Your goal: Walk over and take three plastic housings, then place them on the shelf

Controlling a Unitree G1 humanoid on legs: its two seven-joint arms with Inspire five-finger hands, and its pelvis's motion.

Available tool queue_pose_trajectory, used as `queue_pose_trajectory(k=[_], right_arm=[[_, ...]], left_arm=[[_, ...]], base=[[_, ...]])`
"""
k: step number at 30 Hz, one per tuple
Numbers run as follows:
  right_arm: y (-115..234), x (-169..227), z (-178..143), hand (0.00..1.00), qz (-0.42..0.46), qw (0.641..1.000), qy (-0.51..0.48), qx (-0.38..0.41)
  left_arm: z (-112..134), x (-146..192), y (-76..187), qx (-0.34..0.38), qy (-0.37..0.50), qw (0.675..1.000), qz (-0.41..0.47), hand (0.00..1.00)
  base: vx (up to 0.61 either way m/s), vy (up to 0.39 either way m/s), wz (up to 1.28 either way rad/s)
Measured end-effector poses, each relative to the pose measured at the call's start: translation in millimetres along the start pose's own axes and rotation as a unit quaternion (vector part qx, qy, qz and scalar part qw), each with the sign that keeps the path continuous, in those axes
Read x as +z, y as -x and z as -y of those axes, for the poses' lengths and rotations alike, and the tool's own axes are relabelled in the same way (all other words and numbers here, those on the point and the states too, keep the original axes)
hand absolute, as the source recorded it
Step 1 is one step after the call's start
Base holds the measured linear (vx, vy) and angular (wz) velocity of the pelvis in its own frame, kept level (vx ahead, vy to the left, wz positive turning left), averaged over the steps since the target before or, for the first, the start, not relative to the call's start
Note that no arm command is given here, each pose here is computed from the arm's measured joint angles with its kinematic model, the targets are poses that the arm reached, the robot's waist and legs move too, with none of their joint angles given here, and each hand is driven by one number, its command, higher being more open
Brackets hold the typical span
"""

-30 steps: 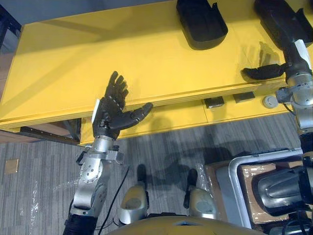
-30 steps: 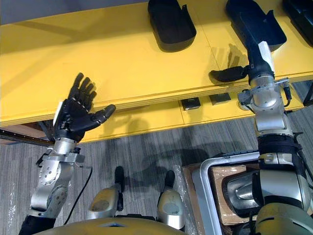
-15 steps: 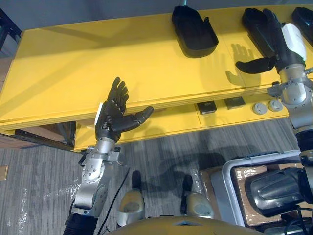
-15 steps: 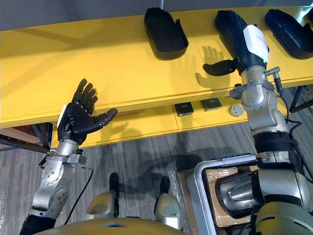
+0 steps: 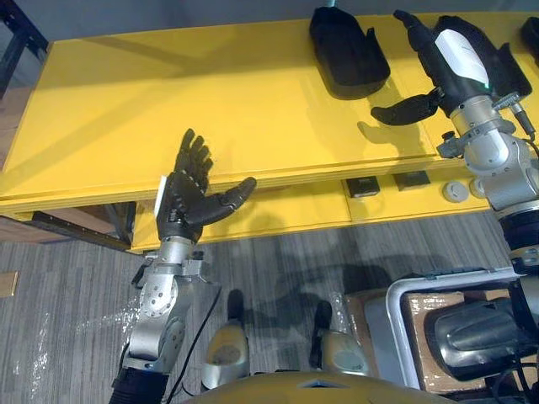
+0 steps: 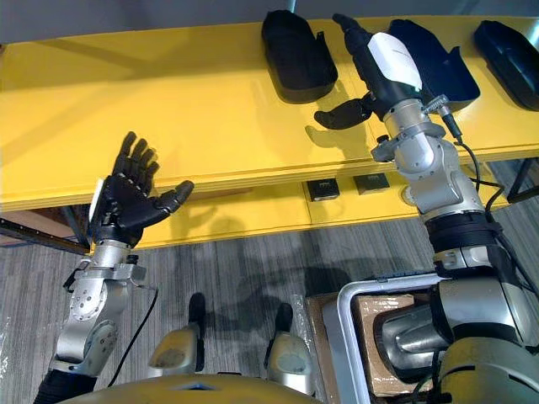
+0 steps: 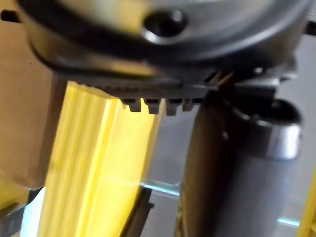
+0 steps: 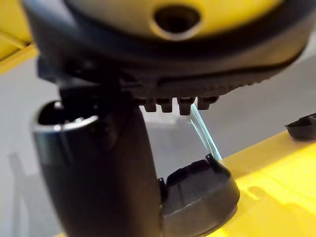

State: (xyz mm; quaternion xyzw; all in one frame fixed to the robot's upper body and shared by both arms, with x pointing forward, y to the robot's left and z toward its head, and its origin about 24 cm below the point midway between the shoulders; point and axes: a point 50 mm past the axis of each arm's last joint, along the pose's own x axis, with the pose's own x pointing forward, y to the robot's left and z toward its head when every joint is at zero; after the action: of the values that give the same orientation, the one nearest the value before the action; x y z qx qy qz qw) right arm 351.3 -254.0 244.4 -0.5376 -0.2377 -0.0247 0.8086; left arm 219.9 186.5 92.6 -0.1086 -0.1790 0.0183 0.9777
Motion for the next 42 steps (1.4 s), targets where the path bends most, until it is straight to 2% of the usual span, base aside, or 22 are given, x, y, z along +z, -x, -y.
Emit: queue_pose_trajectory(k=[4,8,11,18,29,42], right_arm=[[2,-2,-4,1.0,-0.005,1.0,0.001,0.015],[6,-6,-11,1.0,-0.014,0.999,0.001,0.035],[6,-7,-14,1.0,-0.02,0.999,0.002,0.048],[9,-13,-26,1.0,-0.043,0.992,0.003,0.117],[13,-20,-20,1.0,-0.056,0.985,0.017,0.165],[15,-9,-19,1.0,-0.014,0.974,0.038,0.222]], left_arm=[[-18,37,3,0.026,-0.005,0.994,0.102,1.0],[-15,66,4,0.005,0.009,0.984,0.177,1.0],[-9,75,4,-0.021,0.013,0.98,0.199,1.0],[-7,75,3,-0.034,0.01,0.98,0.194,1.0],[-3,71,3,-0.062,0.01,0.982,0.176,1.0],[17,58,4,-0.176,0.013,0.977,0.124,1.0]], base=[[-0.03,-0.019,0.2],[-0.02,-0.009,0.09],[-0.01,0.001,0.01],[0.0,0.0,0.0],[0.0,-0.003,-0.01],[0.0,-0.006,-0.08]])
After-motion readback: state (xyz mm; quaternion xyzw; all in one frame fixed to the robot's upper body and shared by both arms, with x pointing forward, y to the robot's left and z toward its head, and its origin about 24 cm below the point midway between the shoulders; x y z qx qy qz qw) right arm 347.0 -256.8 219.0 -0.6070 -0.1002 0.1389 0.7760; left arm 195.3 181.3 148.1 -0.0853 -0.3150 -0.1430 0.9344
